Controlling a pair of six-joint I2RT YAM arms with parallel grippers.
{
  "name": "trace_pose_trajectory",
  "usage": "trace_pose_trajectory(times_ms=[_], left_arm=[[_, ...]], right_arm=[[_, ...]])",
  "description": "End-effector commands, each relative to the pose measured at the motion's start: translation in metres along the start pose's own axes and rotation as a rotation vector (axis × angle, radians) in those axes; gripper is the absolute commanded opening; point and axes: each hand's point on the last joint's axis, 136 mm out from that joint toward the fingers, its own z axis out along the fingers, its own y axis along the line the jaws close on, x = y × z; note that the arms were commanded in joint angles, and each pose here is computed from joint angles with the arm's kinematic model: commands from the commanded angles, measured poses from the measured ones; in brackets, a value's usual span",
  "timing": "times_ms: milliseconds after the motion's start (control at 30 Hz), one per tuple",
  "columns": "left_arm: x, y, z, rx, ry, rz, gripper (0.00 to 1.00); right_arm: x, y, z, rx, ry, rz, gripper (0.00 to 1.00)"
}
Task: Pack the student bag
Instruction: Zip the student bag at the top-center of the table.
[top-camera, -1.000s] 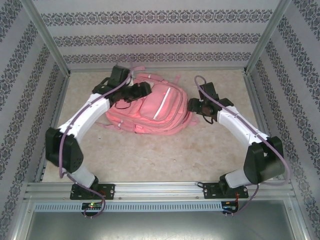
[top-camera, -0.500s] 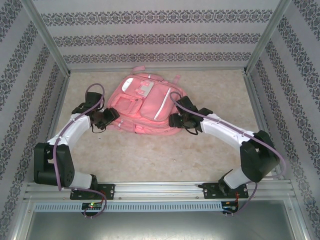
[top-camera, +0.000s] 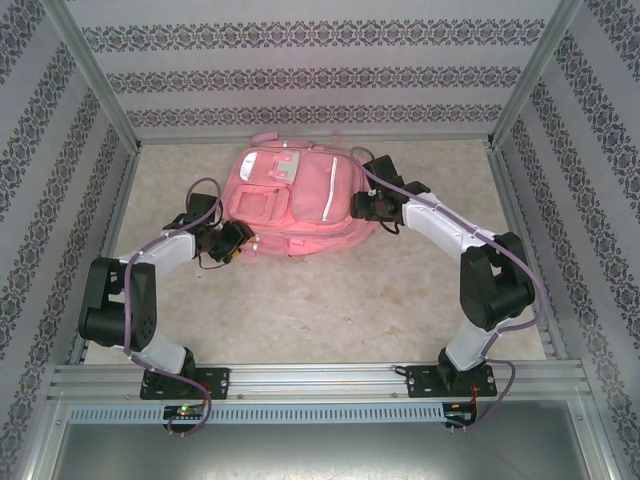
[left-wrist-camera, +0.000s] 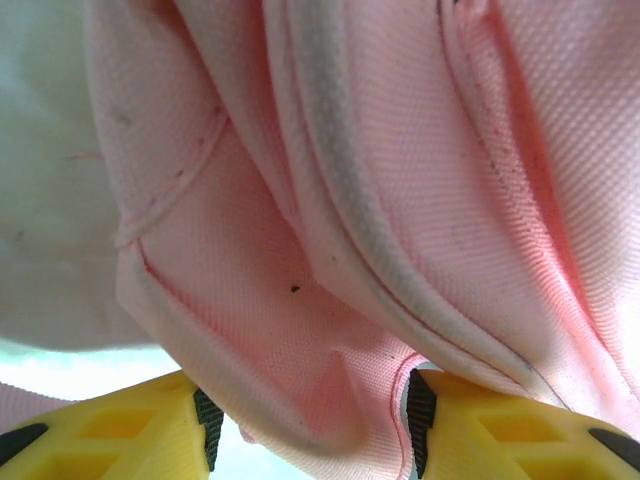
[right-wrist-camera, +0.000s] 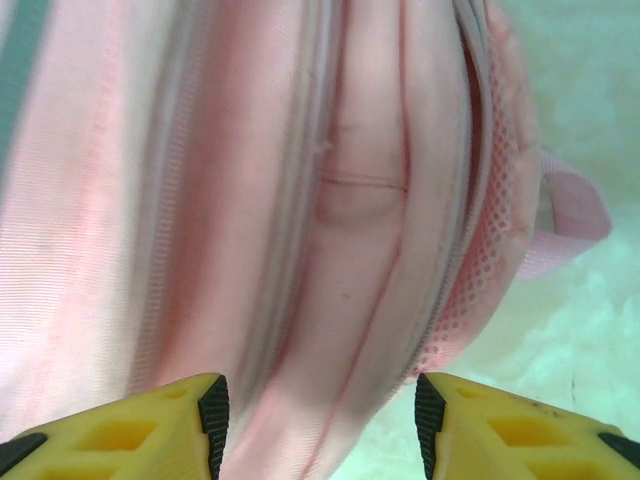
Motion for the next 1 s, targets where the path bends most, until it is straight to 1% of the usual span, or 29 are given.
trace_pose_trajectory(times_ms=[0,100,133,200,267,300,400,500,633,733,833,867,900,933,967], left_arm=[[-0.003,-0.021,0.005,0.068,-0.025,-0.009,0.53],[0.004,-0.025,0.004,0.059,-0.031,-0.008,0.54],[0.006,-0.025,0.003,0.049,-0.035,-0.015,0.55],[0.014,-0.024,-0.001,0.026,-0.052,-0.026,0.58],[0.020,-0.022,-0.008,-0.003,-0.079,-0.033,0.59],[0.023,-0.020,-0.011,-0.021,-0.094,-0.044,0.60],[0.036,-0.020,-0.017,-0.029,-0.108,-0.071,0.60],[0.046,-0.032,-0.015,0.014,-0.109,-0.078,0.59],[0.055,-0.046,0.004,0.046,-0.075,-0.074,0.59],[0.056,-0.052,0.019,0.079,-0.062,-0.085,0.59],[0.053,-0.047,0.030,0.058,-0.076,-0.085,0.59],[0.051,-0.044,0.034,0.043,-0.081,-0.086,0.57],[0.050,-0.044,0.038,0.038,-0.084,-0.080,0.53],[0.049,-0.043,0.041,0.028,-0.086,-0.074,0.50],[0.047,-0.042,0.043,0.019,-0.091,-0.070,0.43]], right_arm=[[-0.012,0.018,-0.026,-0.042,-0.070,-0.063,0.55],[-0.006,0.036,-0.041,-0.113,-0.137,-0.098,0.56],[-0.003,0.038,-0.046,-0.113,-0.169,-0.108,0.56],[0.002,0.049,-0.058,-0.116,-0.271,-0.175,0.53],[0.011,0.060,-0.067,-0.138,-0.331,-0.235,0.51],[0.015,0.060,-0.068,-0.133,-0.334,-0.241,0.51],[0.027,0.064,-0.068,-0.151,-0.284,-0.230,0.54],[0.038,0.071,-0.068,-0.159,-0.288,-0.238,0.54],[0.046,0.085,-0.072,-0.145,-0.347,-0.301,0.55],[0.054,0.104,-0.076,-0.160,-0.405,-0.403,0.56],[0.062,0.108,-0.069,-0.160,-0.375,-0.415,0.59],[0.065,0.109,-0.066,-0.167,-0.360,-0.411,0.58],[0.068,0.109,-0.063,-0.169,-0.349,-0.407,0.56],[0.070,0.109,-0.062,-0.167,-0.341,-0.400,0.50],[0.072,0.108,-0.061,-0.160,-0.332,-0.381,0.45]])
